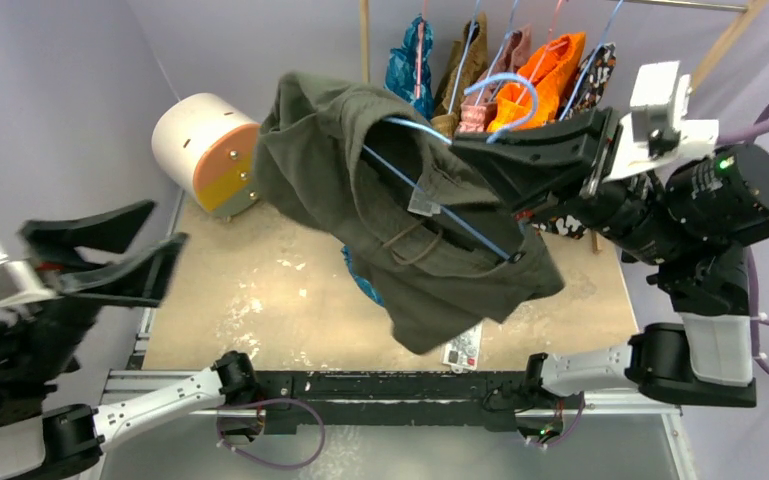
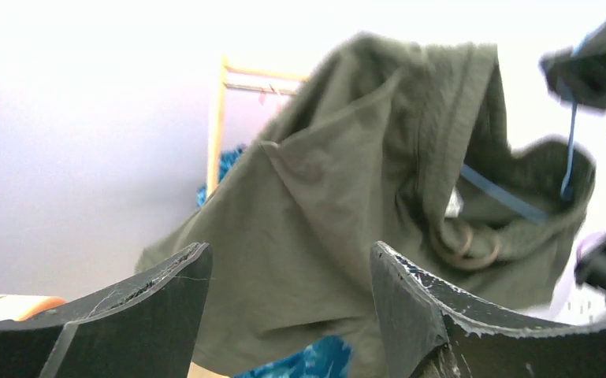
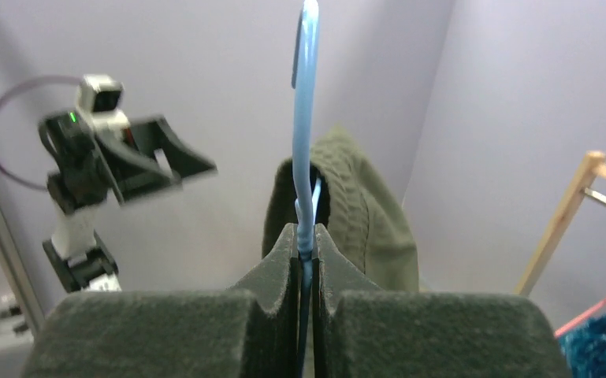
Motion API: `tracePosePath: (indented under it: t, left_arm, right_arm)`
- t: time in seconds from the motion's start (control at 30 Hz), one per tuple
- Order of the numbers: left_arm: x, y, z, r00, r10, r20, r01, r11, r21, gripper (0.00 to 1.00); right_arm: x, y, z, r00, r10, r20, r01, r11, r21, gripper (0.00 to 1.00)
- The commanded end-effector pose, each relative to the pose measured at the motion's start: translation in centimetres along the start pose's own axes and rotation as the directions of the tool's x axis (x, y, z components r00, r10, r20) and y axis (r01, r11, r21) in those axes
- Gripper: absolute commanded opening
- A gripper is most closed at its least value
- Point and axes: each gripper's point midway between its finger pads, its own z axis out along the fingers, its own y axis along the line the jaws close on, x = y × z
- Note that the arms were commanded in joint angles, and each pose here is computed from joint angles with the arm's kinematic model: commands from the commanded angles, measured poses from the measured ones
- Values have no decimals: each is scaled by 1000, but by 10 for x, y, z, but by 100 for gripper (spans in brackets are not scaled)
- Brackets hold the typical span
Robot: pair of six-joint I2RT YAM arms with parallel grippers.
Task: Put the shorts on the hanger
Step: Hang the shorts on the hanger.
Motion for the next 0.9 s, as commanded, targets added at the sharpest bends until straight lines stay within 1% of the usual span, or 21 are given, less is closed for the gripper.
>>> tracePosePath:
  t: [0.0,0.03,0.1,0.17,0.2,0.23,0.27,0.33,0.37,0.4,0.43,0.47,0.53,0.6,0.63,0.77,0.87]
  left_arm:
    - [-26,29,-20,991,-74,109,89,987,-136,72]
    - [-22,31,-22,992,-77,102,92,985,-143,72]
    - [-17,33,-24,993,-77,85,89,984,-156,72]
    - [-17,34,-24,994,-72,79,84,983,-162,72]
    - [-19,34,-24,994,-69,82,82,983,-163,72]
    - [-20,35,-23,994,-67,83,80,983,-166,72]
    - [-22,35,-22,994,-63,85,77,983,-168,72]
    - [-22,34,-19,995,-59,79,72,983,-169,72]
    - [-21,34,-17,996,-58,74,70,983,-168,71]
    - [-18,33,-16,996,-59,68,69,983,-169,71]
    - [-14,33,-16,996,-61,62,71,983,-168,70]
    - [-9,32,-15,996,-63,55,71,983,-167,69]
    - [0,30,-15,996,-73,43,79,984,-161,69]
    - [2,29,-16,996,-82,40,87,983,-159,69]
    - [1,30,-17,995,-84,43,90,983,-160,69]
    - [-2,32,-16,995,-79,55,87,982,-170,69]
    - [-2,31,-12,996,-72,52,80,982,-169,69]
  right_arm:
    - [72,11,14,990,-37,-138,31,998,-46,0]
    - [112,19,17,976,-31,-215,15,997,-76,0]
    - [152,35,19,956,-7,-294,-34,990,-134,0]
    - [174,47,21,934,7,-356,-76,981,-180,0]
    - [168,47,24,935,4,-355,-75,979,-187,0]
    - [149,43,26,945,-4,-328,-58,982,-180,0]
    - [118,38,26,964,-14,-266,-32,985,-168,0]
    - [33,27,15,998,-19,-63,10,989,-145,0]
    - [-4,22,5,999,-19,33,23,992,-128,0]
    - [-31,19,-7,994,-27,108,40,992,-121,0]
    - [-46,17,-16,987,-38,155,56,992,-114,0]
    - [-50,15,-19,985,-40,170,57,993,-100,0]
    - [-34,12,-16,991,-47,127,59,995,-85,0]
    - [-2,13,-9,999,-40,36,43,996,-83,0]
    - [24,16,-4,999,-33,-25,31,995,-92,0]
    - [86,28,-1,985,-1,-172,-21,992,-126,0]
    - [106,31,-1,975,7,-223,-38,990,-134,0]
